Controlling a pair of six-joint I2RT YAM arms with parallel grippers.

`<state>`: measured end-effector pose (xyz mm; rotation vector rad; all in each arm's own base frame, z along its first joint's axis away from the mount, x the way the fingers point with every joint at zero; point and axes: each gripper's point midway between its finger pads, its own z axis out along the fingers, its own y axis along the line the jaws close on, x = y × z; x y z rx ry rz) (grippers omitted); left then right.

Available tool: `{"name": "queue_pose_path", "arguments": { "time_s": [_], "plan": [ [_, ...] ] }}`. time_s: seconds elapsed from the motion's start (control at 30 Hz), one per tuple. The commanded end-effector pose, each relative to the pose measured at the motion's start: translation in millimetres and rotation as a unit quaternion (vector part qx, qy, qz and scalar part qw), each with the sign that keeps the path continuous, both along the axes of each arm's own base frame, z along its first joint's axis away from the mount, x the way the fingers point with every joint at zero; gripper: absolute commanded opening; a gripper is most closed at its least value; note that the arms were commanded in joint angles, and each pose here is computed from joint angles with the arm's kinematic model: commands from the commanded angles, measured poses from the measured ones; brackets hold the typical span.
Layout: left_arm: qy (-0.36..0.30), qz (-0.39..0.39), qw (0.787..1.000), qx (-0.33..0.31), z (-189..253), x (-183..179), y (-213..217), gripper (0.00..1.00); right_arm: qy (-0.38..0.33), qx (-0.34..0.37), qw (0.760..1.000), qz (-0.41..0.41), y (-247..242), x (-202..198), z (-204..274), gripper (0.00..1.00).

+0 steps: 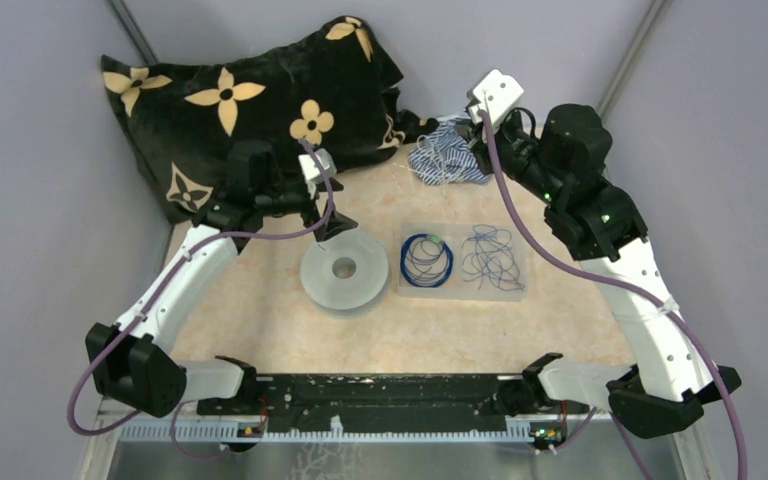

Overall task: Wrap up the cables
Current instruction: Pick up the cable from the storage box, then adjust the cable at the center of the board.

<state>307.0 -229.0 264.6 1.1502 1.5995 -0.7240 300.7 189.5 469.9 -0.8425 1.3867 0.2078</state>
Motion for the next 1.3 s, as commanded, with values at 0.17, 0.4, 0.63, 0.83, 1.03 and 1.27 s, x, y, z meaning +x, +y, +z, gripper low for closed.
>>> {"name": "queue_pose_path", "arguments": {
  "time_s": [0.17, 0.4, 0.63, 0.83, 1.03, 1.27],
  "plan": [
    [-0.065, -0.103, 0.991, -0.046, 54, -5, -24, 0.94, 0.041, 0.026, 0.996, 0.073, 29, -10, 12, 0.0],
    [-0.079, -0.121, 0.989, -0.035, 46, 2, -28, 0.89, 0.074, 0.014, 0.986, 0.149, 49, -26, 0, 0.0],
    [-0.122, -0.133, 0.983, -0.023, 59, 4, -26, 0.86, 0.084, -0.039, 0.973, 0.212, 56, -44, -29, 0.0],
    [-0.109, -0.169, 0.979, -0.047, 66, -10, -47, 0.85, 0.099, -0.039, 0.961, 0.254, 63, -58, -35, 0.0],
    [-0.072, -0.187, 0.977, -0.071, 66, -22, -77, 0.84, 0.104, -0.033, 0.96, 0.26, 62, -64, -38, 0.0],
    [0.003, -0.183, 0.976, -0.119, 55, -30, -94, 0.66, 0.121, -0.021, 0.959, 0.254, 63, -64, -47, 0.0]
  ]
}}
